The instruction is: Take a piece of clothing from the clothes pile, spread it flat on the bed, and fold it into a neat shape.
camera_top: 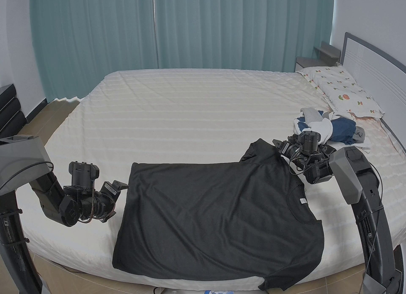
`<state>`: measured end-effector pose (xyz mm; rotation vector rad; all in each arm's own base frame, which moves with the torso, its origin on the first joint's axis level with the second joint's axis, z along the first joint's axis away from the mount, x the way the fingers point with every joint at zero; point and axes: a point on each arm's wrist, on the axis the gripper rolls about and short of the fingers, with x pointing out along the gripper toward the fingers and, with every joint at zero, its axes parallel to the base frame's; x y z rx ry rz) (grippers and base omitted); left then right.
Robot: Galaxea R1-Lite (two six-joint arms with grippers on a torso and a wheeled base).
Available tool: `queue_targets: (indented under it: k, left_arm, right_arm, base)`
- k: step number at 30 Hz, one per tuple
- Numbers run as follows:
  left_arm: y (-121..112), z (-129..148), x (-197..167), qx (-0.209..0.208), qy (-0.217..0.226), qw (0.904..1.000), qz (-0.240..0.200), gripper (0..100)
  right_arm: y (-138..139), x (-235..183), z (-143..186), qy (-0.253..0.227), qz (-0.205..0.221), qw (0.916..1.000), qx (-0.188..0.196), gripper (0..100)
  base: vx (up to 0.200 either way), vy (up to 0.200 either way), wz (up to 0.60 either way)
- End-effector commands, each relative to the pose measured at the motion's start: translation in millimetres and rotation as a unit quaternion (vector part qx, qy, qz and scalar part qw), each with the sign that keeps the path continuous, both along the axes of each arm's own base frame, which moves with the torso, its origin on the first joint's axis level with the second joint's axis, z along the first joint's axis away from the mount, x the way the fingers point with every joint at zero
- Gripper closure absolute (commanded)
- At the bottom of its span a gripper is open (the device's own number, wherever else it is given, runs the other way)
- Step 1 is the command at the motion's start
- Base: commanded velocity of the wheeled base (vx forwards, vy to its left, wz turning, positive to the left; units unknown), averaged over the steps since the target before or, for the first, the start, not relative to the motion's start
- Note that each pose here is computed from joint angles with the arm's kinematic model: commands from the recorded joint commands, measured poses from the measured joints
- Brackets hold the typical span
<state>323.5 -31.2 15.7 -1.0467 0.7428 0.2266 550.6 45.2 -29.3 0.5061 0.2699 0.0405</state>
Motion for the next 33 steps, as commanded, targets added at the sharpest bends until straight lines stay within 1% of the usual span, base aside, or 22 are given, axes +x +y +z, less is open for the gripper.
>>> queue_targets:
  k: [1, 5, 7, 8, 10, 13, 14, 17, 18, 20, 28, 31, 33]
  left_arm:
    - [-0.6, 1.5, -2.6, -0.004, 0.000, 1.0000, -0.007, 0]
    - [-1.6, 2.5, -3.7, -0.020, 0.001, 0.9995, -0.025, 0]
    - [-1.5, 3.6, -3.7, -0.026, 0.000, 0.9991, -0.032, 0]
    - [-1.5, 3.6, -3.7, -0.026, 0.000, 0.9991, -0.032, 0]
    - [-1.6, 4.1, -3.8, -0.026, -0.001, 0.9991, -0.033, 0]
    - [-1.1, 5.1, -3.0, -0.023, -0.005, 0.9991, -0.036, 0]
    - [-1.4, 6.9, 0.2, -0.019, -0.012, 0.9990, -0.039, 0]
    - [-1.7, 9.2, 3.3, -0.019, -0.018, 0.9989, -0.039, 0]
    - [-3.2, 13.9, 9.6, -0.019, -0.030, 0.9986, -0.039, 0]
    - [-3.0, 16.3, 13.7, -0.019, -0.036, 0.9985, -0.038, 0]
    - [-1.8, 12.1, 10.4, -0.021, -0.027, 0.9988, -0.036, 0]
    - [-2.3, 11.6, 11.0, -0.021, -0.028, 0.9987, -0.038, 0]
    - [-2.6, 15.6, 16.8, -0.018, -0.039, 0.9985, -0.034, 0]
  right_arm:
    - [-7.1, -30.9, 39.4, 0.001, -0.005, 1.0000, -0.002, 0]
    - [-7.5, -73.5, 55.3, 0.024, 0.009, 0.9997, -0.004, 0]
    - [-8.3, -103.8, 59.7, 0.044, 0.015, 0.9989, -0.005, 0]
    - [-7.8, -106.9, 60.5, 0.046, 0.017, 0.9988, -0.005, 0]
    - [-9.4, -126.8, 64.1, 0.056, 0.016, 0.9982, -0.009, 0]
    - [-11.4, -135.5, 67.4, 0.057, 0.016, 0.9982, -0.008, 0]
    - [-13.8, -142.4, 65.6, 0.063, 0.013, 0.9979, -0.009, 0]
    - [-15.3, -144.4, 61.7, 0.068, 0.011, 0.9976, -0.008, 0]
    - [-16.5, -143.5, 59.3, 0.066, 0.009, 0.9978, -0.006, 0]
    - [-16.4, -143.0, 56.9, 0.066, 0.008, 0.9978, -0.004, 0]
    - [-11.0, -138.9, 53.1, 0.064, 0.015, 0.9978, -0.004, 0]
    - [-10.7, -134.4, 49.0, 0.064, 0.015, 0.9978, -0.004, 0]
    - [-10.2, -127.9, 43.0, 0.065, 0.014, 0.9978, -0.004, 0]
  base:
    - [0.000, 0.000, 0.00]
    - [0.000, 0.000, 0.00]
    - [0.000, 0.000, 0.00]
    - [0.000, 0.000, 0.00]
    - [0.000, 0.000, 0.00]
    - [0.000, 0.000, 0.00]
    - [0.000, 0.000, 0.00]
    - [0.000, 0.000, 0.00]
    - [0.000, 0.000, 0.00]
    - [0.000, 0.000, 0.00]
    - [0.000, 0.000, 0.00]
    - [0.200, 0.000, 0.00]
    - [0.000, 0.000, 0.00]
